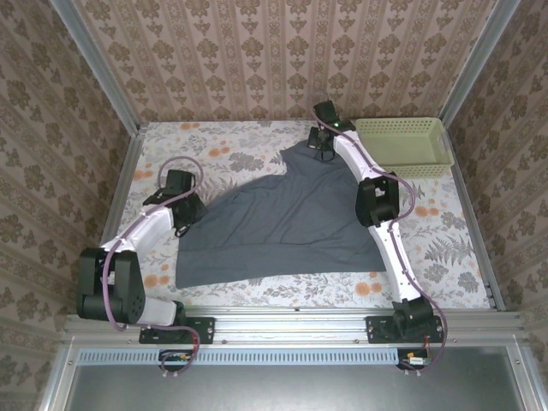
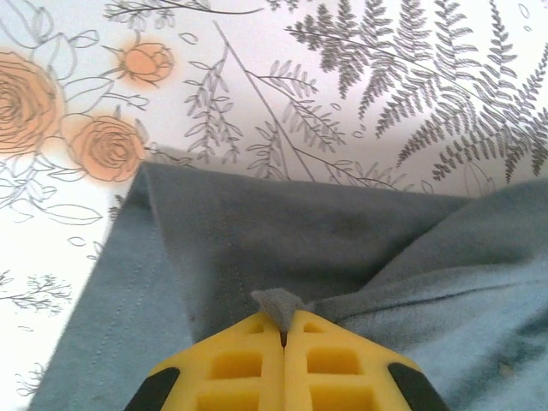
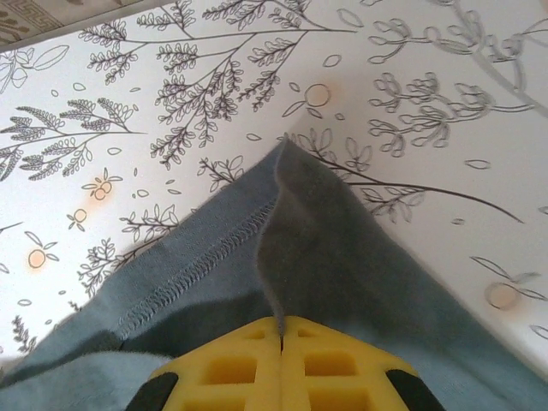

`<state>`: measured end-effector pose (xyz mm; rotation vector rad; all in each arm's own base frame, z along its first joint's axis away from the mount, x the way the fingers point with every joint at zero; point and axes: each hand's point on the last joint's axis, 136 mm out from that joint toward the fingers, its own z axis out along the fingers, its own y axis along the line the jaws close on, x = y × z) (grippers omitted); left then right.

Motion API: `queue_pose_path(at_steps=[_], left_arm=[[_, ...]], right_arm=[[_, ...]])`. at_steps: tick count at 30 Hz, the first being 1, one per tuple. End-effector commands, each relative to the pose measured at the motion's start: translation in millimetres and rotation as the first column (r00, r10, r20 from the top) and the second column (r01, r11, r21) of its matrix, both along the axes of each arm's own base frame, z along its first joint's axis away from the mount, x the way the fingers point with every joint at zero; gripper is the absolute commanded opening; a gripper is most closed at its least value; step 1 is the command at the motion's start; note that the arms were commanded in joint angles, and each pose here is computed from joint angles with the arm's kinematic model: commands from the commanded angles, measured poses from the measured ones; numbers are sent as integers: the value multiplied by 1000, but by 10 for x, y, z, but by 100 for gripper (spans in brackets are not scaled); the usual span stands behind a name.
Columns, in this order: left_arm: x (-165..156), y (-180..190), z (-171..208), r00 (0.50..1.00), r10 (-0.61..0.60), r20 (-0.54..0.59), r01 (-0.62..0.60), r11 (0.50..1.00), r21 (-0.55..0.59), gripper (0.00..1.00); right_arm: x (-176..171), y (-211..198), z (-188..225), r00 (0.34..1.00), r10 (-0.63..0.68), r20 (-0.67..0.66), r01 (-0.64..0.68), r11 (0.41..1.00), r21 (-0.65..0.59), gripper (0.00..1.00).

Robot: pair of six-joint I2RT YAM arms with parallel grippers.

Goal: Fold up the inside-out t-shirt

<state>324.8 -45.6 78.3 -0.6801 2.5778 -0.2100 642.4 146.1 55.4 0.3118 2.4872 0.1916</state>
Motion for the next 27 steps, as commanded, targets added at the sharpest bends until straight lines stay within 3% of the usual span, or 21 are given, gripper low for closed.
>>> queue_pose_path(at_steps=[1,4,6,15,27], left_arm=[[-49,95,10,1000,13,1,-13,1000,2,0],[-48,129,16,1000,12,2,-12,1000,-8,0],[-49,145,16,1000,12,0,-12,1000,-17,0],[-52,296,8,999,44,-9,-44,998,-46,0],[-48,512,32,994,106,-8,-106,993,-47,0]], right_arm=[[-40,-76,574,998,7,70,-6,1000,-7,6],[-55,-13,535,997,46,65,-46,999,10,42],[-56,-38,469,998,46,51,-47,999,13,50],[-315,-115,163,997,20,-75,-13,996,87,51],[-1253,-274,-228,972,-124,-198,142,986,81,50]])
